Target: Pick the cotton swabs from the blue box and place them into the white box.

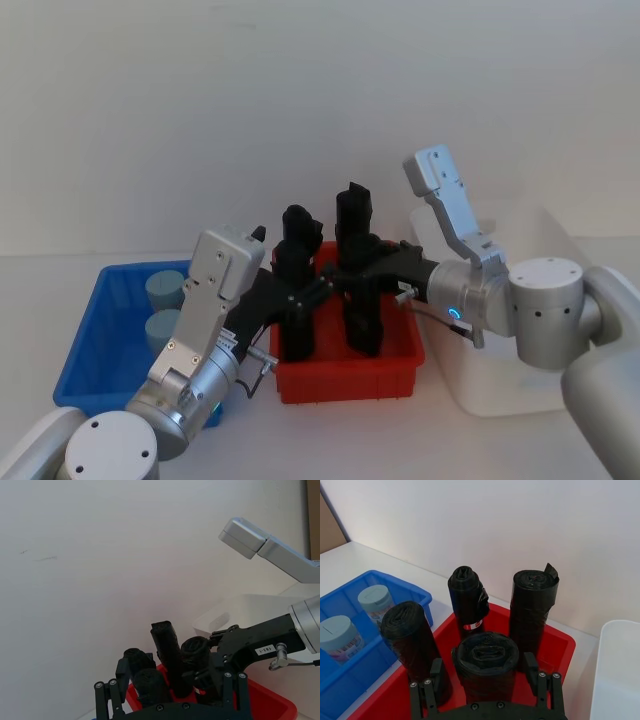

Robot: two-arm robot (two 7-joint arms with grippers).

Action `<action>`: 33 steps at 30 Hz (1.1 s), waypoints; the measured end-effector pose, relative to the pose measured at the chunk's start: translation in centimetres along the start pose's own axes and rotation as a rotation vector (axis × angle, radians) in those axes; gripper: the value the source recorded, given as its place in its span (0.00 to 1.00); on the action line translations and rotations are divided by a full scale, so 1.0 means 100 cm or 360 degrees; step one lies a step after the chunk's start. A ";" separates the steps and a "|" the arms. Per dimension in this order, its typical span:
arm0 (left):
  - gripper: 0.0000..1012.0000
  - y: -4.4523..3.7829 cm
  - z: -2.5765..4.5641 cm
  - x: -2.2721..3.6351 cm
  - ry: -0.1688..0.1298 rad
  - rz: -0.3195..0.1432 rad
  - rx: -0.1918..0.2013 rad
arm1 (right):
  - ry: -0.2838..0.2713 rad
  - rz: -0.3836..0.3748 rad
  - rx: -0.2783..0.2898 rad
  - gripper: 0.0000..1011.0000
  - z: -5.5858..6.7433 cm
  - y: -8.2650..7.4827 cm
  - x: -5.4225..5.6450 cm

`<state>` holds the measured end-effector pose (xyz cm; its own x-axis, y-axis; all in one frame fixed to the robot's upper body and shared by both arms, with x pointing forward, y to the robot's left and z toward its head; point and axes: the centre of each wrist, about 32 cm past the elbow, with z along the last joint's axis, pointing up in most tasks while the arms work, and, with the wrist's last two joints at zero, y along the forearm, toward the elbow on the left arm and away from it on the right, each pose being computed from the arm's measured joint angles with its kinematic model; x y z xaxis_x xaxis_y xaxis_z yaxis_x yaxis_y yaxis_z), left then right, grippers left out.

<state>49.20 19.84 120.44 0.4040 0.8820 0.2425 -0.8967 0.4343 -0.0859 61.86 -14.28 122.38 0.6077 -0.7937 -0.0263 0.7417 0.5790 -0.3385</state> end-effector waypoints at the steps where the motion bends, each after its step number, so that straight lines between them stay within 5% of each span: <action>1: 0.99 0.0000 0.0000 0.0000 0.0000 0.0000 0.0000 | 0.0001 0.0002 -0.0002 0.99 0.000 0.001 0.000; 15: 0.99 0.0000 0.0000 0.0000 0.0000 0.0000 0.0000 | 0.0010 0.0006 0.0002 0.99 -0.003 0.013 0.000; 33: 0.99 0.0000 0.0000 0.0000 0.0000 0.0000 0.0000 | 0.0015 0.0007 0.0003 0.53 -0.004 0.018 -0.001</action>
<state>49.20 19.84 120.44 0.4040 0.8820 0.2425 -0.8966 0.4343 -0.0859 63.04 -13.25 121.40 0.6083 -0.7929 -0.0366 0.7395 0.5828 -0.3369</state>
